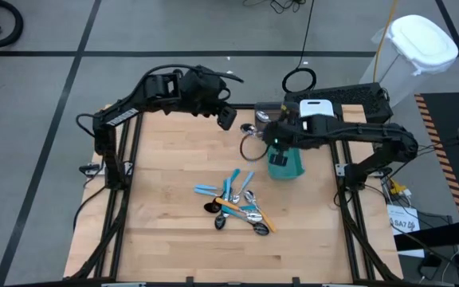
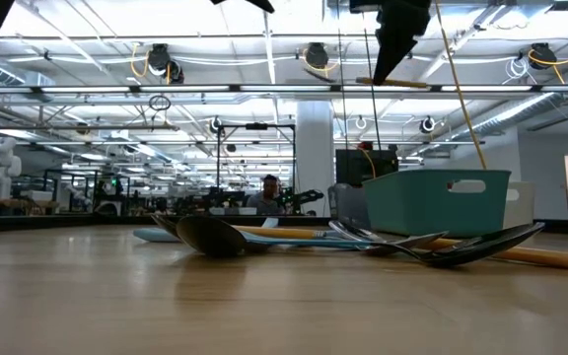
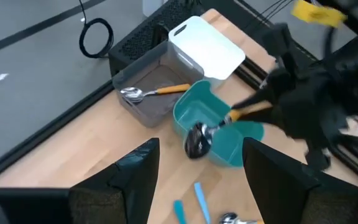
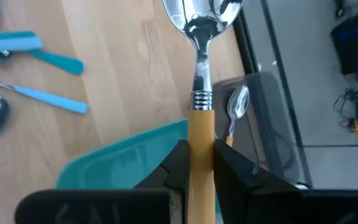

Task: Sort silverware by color (type)
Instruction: Put the orange spoon into the black bin

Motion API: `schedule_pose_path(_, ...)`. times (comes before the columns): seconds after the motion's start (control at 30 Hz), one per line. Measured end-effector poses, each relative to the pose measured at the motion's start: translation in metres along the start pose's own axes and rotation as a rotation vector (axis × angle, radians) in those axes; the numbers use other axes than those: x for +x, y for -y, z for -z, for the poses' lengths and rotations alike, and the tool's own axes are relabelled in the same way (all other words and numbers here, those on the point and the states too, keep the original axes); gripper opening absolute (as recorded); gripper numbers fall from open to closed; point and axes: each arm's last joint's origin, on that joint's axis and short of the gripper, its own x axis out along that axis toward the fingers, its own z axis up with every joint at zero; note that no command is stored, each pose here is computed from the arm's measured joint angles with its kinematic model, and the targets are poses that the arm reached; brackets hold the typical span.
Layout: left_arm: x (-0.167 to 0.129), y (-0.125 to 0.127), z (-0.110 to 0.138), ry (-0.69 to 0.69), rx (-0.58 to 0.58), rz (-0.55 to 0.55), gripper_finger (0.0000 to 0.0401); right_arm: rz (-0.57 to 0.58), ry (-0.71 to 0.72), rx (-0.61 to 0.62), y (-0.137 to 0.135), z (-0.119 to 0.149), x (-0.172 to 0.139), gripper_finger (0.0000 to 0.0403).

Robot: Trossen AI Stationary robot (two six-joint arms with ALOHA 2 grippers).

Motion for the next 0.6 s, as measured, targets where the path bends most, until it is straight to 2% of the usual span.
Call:
schedule_pose_path(0.13, -0.001, -0.001, 0.001, -0.007, 0.051, -0.005, 0.0228, -0.06, -0.035, 0.041, 0.024, 0.002, 0.011, 0.004)
schedule_pose_path(0.33, -0.002, -0.001, 0.003, -0.03, 0.065, -0.015, 0.0228, -0.133, -0.075, 0.127, 0.059, 0.011, 0.027, 0.004)
schedule_pose_path(0.6, -0.001, -0.006, 0.003, -0.028, 0.141, -0.077, 0.0228, -0.17, -0.155, 0.223, 0.086, 0.033, 0.053, 0.004)
